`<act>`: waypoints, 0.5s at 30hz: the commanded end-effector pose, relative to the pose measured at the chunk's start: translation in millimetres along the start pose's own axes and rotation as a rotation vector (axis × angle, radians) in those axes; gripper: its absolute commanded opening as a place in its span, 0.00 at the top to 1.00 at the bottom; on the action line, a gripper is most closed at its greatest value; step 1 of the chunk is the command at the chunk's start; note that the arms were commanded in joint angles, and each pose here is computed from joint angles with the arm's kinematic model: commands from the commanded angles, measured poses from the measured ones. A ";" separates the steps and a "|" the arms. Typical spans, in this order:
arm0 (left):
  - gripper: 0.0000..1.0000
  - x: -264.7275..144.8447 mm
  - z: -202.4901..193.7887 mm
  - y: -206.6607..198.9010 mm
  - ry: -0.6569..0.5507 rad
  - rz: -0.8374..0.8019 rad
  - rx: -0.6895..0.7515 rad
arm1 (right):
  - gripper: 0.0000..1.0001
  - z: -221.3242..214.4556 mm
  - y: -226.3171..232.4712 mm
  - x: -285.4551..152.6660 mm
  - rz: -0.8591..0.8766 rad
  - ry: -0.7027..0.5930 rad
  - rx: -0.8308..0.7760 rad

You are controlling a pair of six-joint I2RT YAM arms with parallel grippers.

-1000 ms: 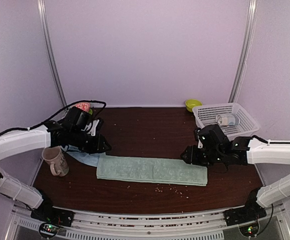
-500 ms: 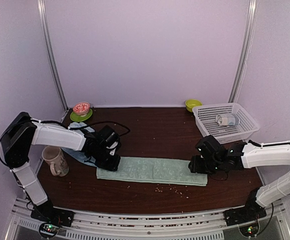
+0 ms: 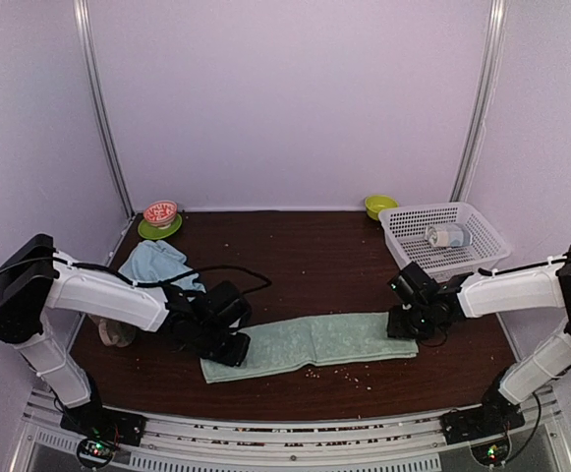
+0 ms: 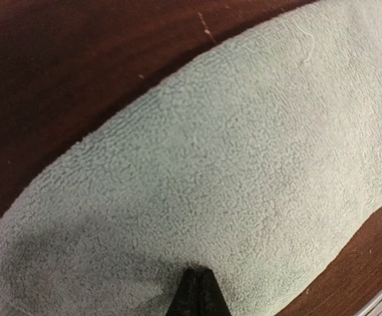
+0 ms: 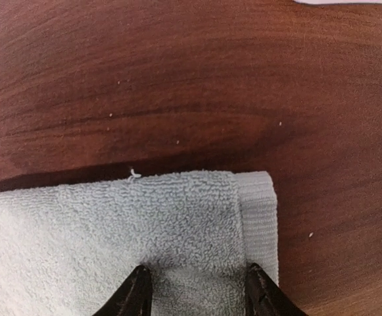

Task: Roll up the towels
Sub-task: Adjust the towel at the center of the board.

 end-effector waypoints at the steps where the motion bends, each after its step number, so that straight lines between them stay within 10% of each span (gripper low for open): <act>1: 1.00 7.0 -23.3 -6.7 0.046 0.040 -0.032 | 0.51 6.1 -10.8 6.8 -0.056 0.067 -0.094; 15: 1.00 -9.5 -29.9 13.8 0.005 0.160 -0.006 | 0.47 39.8 -10.3 -15.3 -0.038 0.023 -0.080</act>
Point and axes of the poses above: each gripper's point midway between its finger pads, its own x axis out along the fingers, its own y axis along the line the jaws close on, z = x × y, the point moved 6 cm from there along -x, back along the fingers, and after that the axes turned 11 degrees about -x, right-handed, at the moved point
